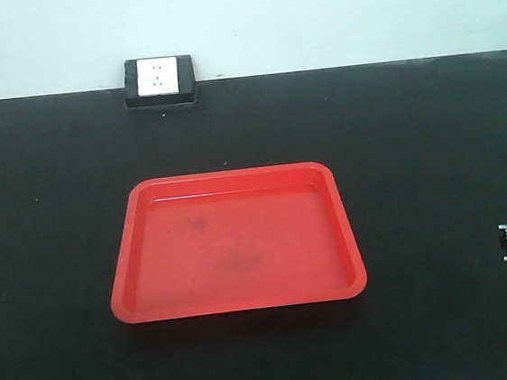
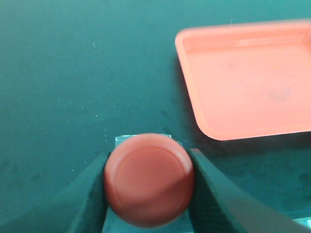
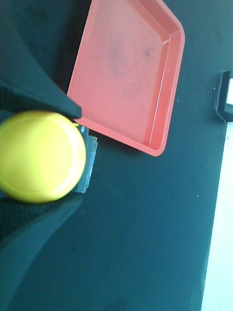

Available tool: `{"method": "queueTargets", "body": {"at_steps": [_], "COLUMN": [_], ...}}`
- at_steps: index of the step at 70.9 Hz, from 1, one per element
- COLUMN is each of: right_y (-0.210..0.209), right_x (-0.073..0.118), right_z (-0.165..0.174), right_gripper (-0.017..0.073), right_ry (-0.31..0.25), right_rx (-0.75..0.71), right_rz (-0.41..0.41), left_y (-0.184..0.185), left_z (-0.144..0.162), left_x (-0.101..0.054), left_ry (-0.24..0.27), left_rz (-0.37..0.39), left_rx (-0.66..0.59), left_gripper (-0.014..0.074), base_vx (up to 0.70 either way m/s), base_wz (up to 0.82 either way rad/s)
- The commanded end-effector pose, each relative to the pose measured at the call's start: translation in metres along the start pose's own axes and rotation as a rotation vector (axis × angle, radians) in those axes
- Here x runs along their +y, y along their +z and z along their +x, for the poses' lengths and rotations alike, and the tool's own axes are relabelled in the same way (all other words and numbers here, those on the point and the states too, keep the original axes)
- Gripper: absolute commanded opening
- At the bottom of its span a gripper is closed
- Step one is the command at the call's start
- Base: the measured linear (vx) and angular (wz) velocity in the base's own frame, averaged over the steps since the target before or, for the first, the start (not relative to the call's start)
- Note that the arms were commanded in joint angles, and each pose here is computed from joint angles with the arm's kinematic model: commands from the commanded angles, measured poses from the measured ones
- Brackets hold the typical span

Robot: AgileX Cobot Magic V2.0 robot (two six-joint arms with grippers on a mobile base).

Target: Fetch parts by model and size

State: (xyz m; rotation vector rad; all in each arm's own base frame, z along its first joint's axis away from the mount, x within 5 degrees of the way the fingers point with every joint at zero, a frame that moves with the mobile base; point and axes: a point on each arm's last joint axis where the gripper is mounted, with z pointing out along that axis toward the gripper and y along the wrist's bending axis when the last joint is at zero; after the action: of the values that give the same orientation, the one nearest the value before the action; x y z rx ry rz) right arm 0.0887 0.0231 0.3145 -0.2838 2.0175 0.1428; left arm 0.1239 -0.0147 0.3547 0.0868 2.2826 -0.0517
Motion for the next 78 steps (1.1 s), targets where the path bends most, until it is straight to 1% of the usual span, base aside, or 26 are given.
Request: {"method": "queueTargets", "body": {"at_steps": [1, 7, 12, 17, 22, 32, 39, 47, 51, 62, 70, 78], "right_y": [-0.004, -0.004, -0.004, -0.004, -0.004, -0.004, -0.004, -0.004, -0.004, -0.004, -0.004, -0.004], "right_x": [-0.001, -0.001, -0.001, -0.001, -0.001, -0.001, -0.001, -0.001, -0.001, -0.001, -0.001, -0.001], "right_z": [-0.015, -0.015, -0.015, -0.015, -0.015, -0.015, -0.015, -0.015, -0.015, -0.015, -0.015, -0.015], "right_gripper": [-0.0008, -0.0008, -0.0008, -0.0008, -0.0008, -0.0008, -0.0008, -0.0008, -0.0008, -0.0008, -0.0008, -0.0008], "right_ry": [-0.011, -0.011, -0.011, -0.011, -0.011, -0.011, -0.011, -0.011, -0.011, -0.011, -0.011, -0.011], "right_rx": [-0.098, -0.098, -0.098, -0.098, -0.098, -0.098, -0.098, -0.098, -0.098, -0.098, -0.098, -0.098], "right_rz": [0.006, 0.006, 0.006, 0.006, 0.006, 0.006, 0.006, 0.006, 0.006, 0.006, 0.006, 0.006], "left_y": [0.015, 0.037, 0.055, 0.077, 0.095, 0.13, 0.15, 0.178, 0.193, 0.226, 0.243, 0.255], "left_z": [-0.04, -0.06, -0.072, -0.082, -0.088, -0.099, -0.104, -0.105, -0.106, -0.101, -0.098, -0.095], "left_x": [-0.004, -0.008, -0.011, -0.016, -0.024, -0.053, -0.076, -0.098, -0.104, -0.114, -0.118, -0.125], "left_ry": [0.018, 0.052, 0.066, 0.055, 0.076, 0.137, 0.182, 0.204, 0.205, 0.178, 0.16, 0.163], "left_rz": [0.014, 0.029, 0.044, 0.064, 0.081, 0.138, 0.181, 0.207, 0.211, 0.208, 0.208, 0.218], "left_rx": [-0.037, 0.006, 0.036, 0.064, 0.089, 0.141, 0.159, 0.191, 0.197, 0.236, 0.261, 0.283], "left_gripper": [-0.0003, -0.0001, -0.0001, 0.0, 0.0, 0.0, 0.0, 0.0, 0.0001, 0.0004, 0.0007, 0.0011], "base_vx": [0.0, 0.0, 0.0, 0.0, 0.0, 0.0, 0.0, 0.0, 0.0, 0.0, 0.0, 0.0], "base_wz": [0.0, 0.0, 0.0, 0.0, 0.0, 0.0, 0.0, 0.0, 0.0, 0.0, 0.0, 0.0]}}
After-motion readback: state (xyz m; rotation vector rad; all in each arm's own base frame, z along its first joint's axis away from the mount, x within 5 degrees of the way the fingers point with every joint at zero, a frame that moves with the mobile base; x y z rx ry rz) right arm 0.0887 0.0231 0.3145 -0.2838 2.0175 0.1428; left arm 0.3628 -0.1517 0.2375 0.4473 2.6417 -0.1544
